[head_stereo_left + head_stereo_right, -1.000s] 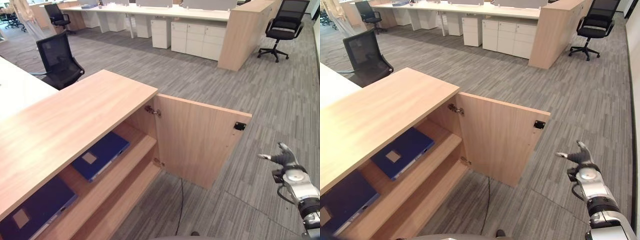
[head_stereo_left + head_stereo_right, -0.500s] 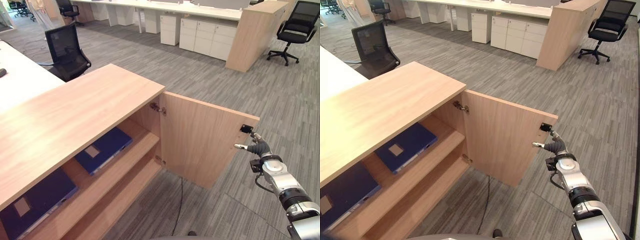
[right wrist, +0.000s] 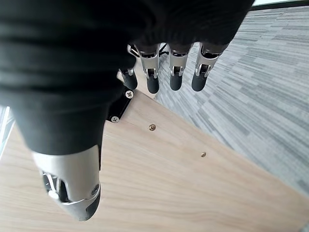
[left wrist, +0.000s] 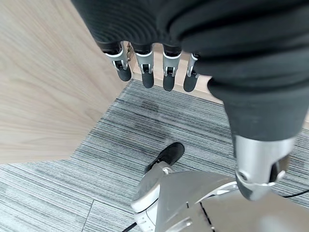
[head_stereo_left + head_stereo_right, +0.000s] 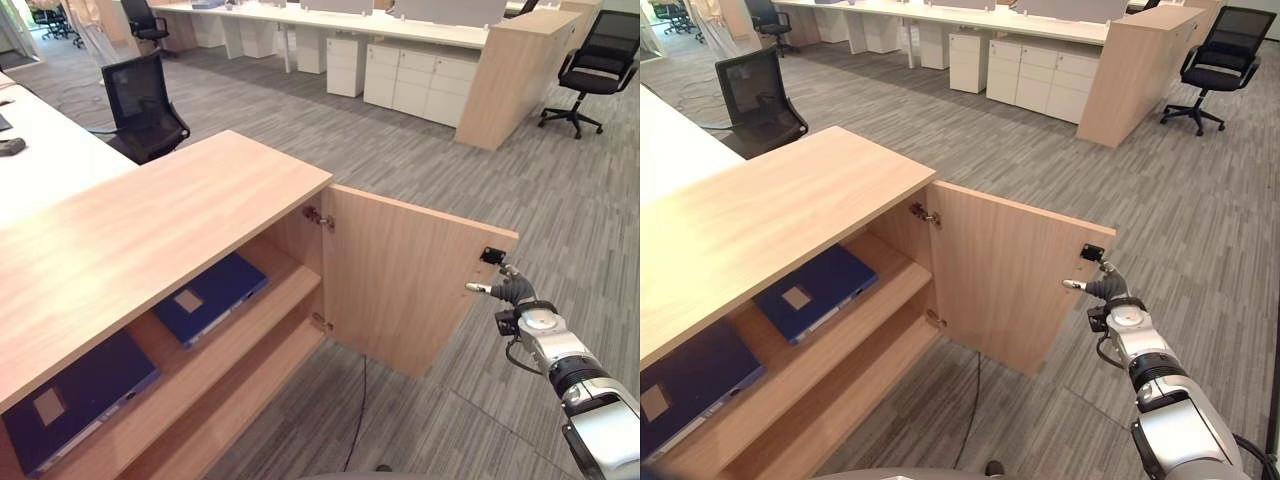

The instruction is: Put the empty folder in the office cabinet

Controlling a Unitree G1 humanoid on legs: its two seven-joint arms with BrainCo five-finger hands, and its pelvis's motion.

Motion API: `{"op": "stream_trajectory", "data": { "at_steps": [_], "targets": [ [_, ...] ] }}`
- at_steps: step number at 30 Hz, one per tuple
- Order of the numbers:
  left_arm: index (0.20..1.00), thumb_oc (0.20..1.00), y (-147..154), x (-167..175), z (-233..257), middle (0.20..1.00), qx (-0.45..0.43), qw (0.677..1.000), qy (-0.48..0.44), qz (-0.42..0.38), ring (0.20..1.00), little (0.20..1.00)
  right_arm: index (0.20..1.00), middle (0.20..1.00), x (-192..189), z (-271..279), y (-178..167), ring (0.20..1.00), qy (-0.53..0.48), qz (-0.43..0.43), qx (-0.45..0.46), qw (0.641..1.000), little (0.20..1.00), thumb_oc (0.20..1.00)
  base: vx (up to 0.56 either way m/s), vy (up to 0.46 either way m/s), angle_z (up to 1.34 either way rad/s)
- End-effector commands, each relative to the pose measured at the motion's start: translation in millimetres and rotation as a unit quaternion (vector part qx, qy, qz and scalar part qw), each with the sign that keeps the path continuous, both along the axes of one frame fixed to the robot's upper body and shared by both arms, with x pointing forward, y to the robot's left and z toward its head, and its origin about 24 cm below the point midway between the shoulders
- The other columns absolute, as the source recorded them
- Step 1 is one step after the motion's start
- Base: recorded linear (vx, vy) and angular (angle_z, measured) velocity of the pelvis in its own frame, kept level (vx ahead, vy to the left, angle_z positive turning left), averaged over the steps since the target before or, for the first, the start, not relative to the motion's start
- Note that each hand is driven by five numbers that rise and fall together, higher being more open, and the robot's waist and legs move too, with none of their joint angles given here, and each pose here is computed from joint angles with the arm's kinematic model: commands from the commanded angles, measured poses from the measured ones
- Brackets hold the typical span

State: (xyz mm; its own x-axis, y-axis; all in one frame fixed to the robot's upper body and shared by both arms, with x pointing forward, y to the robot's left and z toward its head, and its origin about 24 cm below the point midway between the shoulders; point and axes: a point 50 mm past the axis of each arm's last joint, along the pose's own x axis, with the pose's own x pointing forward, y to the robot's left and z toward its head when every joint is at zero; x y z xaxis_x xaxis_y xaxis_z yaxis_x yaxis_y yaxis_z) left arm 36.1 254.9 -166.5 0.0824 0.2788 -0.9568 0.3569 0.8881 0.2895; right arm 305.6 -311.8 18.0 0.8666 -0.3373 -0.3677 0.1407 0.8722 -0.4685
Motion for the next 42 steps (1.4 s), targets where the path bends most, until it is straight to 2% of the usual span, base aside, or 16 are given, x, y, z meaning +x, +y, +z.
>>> {"op": "stream_trajectory", "data": {
  "at_steps": [1,3,4,5,6,10,11,12,13,17,22,28,35,41,42],
  "targets": [
    [1.0,1.0,14,5,5,1.0,0.027,1.0,0.009,-0.004,1.0,1.0,1.0,1.0,46,28,66,1.0,-0.076,0.099,0.066,0.99,1.0,1.0,0.0,0.0,0.0],
    [1.0,1.0,13,4,4,1.0,0.026,1.0,0.009,-0.001,1.0,1.0,1.0,1.0,49,30,80,1.0,-0.087,0.117,0.085,0.986,1.0,1.0,0.0,0.0,0.0],
    [1.0,1.0,12,5,4,1.0,0.025,1.0,0.007,0.001,1.0,1.0,1.0,1.0,51,32,98,1.0,-0.103,0.145,0.112,0.978,1.0,1.0,0.0,0.0,0.0],
    [1.0,1.0,12,5,4,1.0,0.025,1.0,0.007,0.001,1.0,1.0,1.0,1.0,51,32,98,1.0,-0.103,0.145,0.112,0.978,1.0,1.0,0.0,0.026,-0.06],
    [1.0,1.0,11,6,4,1.0,0.024,1.0,0.004,0.005,1.0,1.0,1.0,1.0,51,40,125,1.0,-0.128,0.193,0.151,0.961,1.0,1.0,0.0,0.019,-0.06],
    [1.0,1.0,7,9,3,1.0,0.016,1.0,-0.002,0.007,1.0,1.0,1.0,1.0,38,57,174,1.0,-0.19,0.26,0.325,0.889,1.0,1.0,0.01,0.02,-0.11],
    [1.0,1.0,7,9,3,1.0,0.016,1.0,-0.002,0.007,1.0,1.0,1.0,1.0,37,57,174,1.0,-0.189,0.26,0.325,0.889,1.0,1.0,0.0,0.016,-0.14],
    [1.0,1.0,6,9,3,1.0,0.015,1.0,-0.002,0.004,1.0,1.0,1.0,1.0,33,61,183,1.0,-0.198,0.277,0.349,0.873,1.0,1.0,0.0,0.02,-0.28],
    [1.0,1.0,5,11,3,1.0,0.013,1.0,-0.004,-0.002,1.0,1.0,1.0,1.0,24,68,202,1.0,-0.205,0.312,0.391,0.841,1.0,1.0,0.0,0.025,-0.23],
    [1.0,1.0,16,6,6,1.0,0.035,0.999,0.012,-0.011,1.0,1.0,1.0,1.0,-6,76,243,1.0,-0.193,0.4,0.463,0.767,1.0,1.0,0.0,0.004,-0.03],
    [1.0,1.0,15,6,5,1.0,0.039,0.999,0.009,-0.014,1.0,1.0,1.0,1.0,-34,77,268,1.0,-0.159,0.453,0.519,0.707,1.0,1.0,0.0,-0.001,0.13],
    [1.0,1.0,13,10,5,1.0,0.039,0.999,0.002,-0.018,1.0,1.0,1.0,1.0,-52,74,287,1.0,-0.119,0.501,0.524,0.678,1.0,1.0,-0.01,0.004,0.01],
    [1.0,1.0,11,13,5,1.0,0.04,0.999,-0.003,-0.023,1.0,1.0,1.0,1.0,-65,58,299,1.0,-0.075,0.518,0.521,0.674,1.0,1.0,0.0,0.001,-0.03],
    [1.0,1.0,11,10,4,1.0,0.04,0.999,0.003,-0.018,1.0,1.0,1.0,1.0,-62,51,291,1.0,-0.077,0.507,0.503,0.696,1.0,1.0,0.0,0.0,0.0],
    [1.0,1.0,10,13,4,1.0,0.039,0.999,-0.009,-0.013,1.0,1.0,1.0,1.0,-58,51,285,1.0,-0.089,0.499,0.489,0.71,1.0,1.0,0.0,0.0,0.0]
  ]
}}
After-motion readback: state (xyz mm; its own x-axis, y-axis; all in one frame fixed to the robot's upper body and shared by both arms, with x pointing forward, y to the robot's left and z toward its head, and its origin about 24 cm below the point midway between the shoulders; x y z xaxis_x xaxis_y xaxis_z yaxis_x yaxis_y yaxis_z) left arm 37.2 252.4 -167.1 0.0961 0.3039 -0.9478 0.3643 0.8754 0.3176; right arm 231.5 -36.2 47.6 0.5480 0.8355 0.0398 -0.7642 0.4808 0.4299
